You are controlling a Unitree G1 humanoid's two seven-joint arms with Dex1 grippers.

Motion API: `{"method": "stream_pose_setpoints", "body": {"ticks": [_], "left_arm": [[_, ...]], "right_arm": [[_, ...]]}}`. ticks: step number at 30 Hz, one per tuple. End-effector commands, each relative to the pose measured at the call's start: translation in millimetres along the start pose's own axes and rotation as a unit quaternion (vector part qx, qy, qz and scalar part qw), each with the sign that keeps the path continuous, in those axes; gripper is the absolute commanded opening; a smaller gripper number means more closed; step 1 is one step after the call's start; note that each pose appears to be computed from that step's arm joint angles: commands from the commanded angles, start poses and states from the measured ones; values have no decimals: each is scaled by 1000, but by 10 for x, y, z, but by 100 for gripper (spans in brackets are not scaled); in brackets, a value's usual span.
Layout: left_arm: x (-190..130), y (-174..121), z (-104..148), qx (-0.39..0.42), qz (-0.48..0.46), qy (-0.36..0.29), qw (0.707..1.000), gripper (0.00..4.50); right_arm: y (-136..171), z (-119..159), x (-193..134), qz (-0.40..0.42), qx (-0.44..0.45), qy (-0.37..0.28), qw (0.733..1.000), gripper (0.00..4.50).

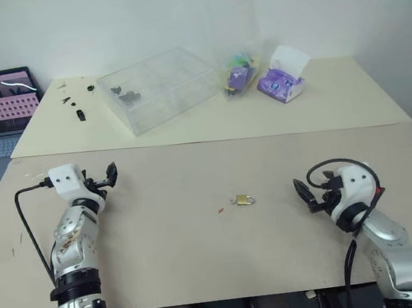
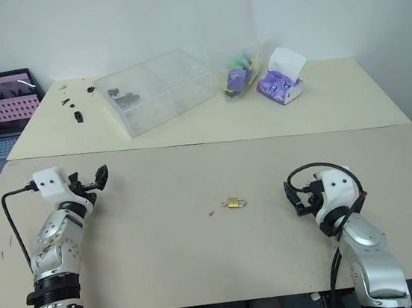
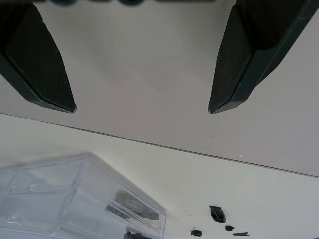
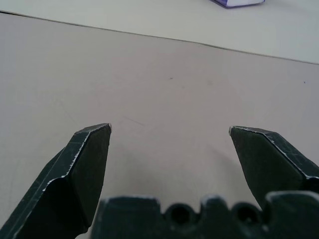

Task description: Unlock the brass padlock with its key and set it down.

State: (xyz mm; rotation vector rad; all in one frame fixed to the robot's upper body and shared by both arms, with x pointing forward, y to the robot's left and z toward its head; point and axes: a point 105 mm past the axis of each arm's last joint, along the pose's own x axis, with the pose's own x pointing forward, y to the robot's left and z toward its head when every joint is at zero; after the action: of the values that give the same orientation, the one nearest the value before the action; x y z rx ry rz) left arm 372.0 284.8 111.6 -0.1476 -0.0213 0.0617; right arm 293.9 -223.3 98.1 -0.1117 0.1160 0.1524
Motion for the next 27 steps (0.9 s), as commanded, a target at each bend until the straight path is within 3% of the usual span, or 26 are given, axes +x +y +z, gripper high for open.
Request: {"method": "stream_pose_setpoints", "body": {"ticks": [1,7,10,13,15,18,22,25,27], "left_arm": [[17,-96,135,10,-18,-26,999,450],[-3,-210,51,15,-63,-13,998,450],[-133,-517,134,24,-181,-19,983,450],[-558,-972,191,113,-379,-5,919,450],[-805,-1122,148,155,-460,25,874,450],[-1000,-1215,111,182,-522,54,832,450],[-1062,-1269,120,184,-562,69,803,450],[-1076,-1295,105,189,-578,74,790,450],[-1101,-1336,110,186,-584,72,787,450]], "right_arm": [[-62,106,-7,-10,-11,-24,1000,448],[-65,52,13,-6,-17,-14,1000,448],[-6,73,18,17,-36,-11,999,448],[103,184,3,75,-63,-16,995,448],[233,285,-14,148,-92,-17,985,448],[431,374,-63,262,-135,-9,956,448],[824,562,-205,481,-183,4,858,448],[976,580,-199,552,-200,16,809,448],[1044,589,-42,557,-211,9,803,448]]}}
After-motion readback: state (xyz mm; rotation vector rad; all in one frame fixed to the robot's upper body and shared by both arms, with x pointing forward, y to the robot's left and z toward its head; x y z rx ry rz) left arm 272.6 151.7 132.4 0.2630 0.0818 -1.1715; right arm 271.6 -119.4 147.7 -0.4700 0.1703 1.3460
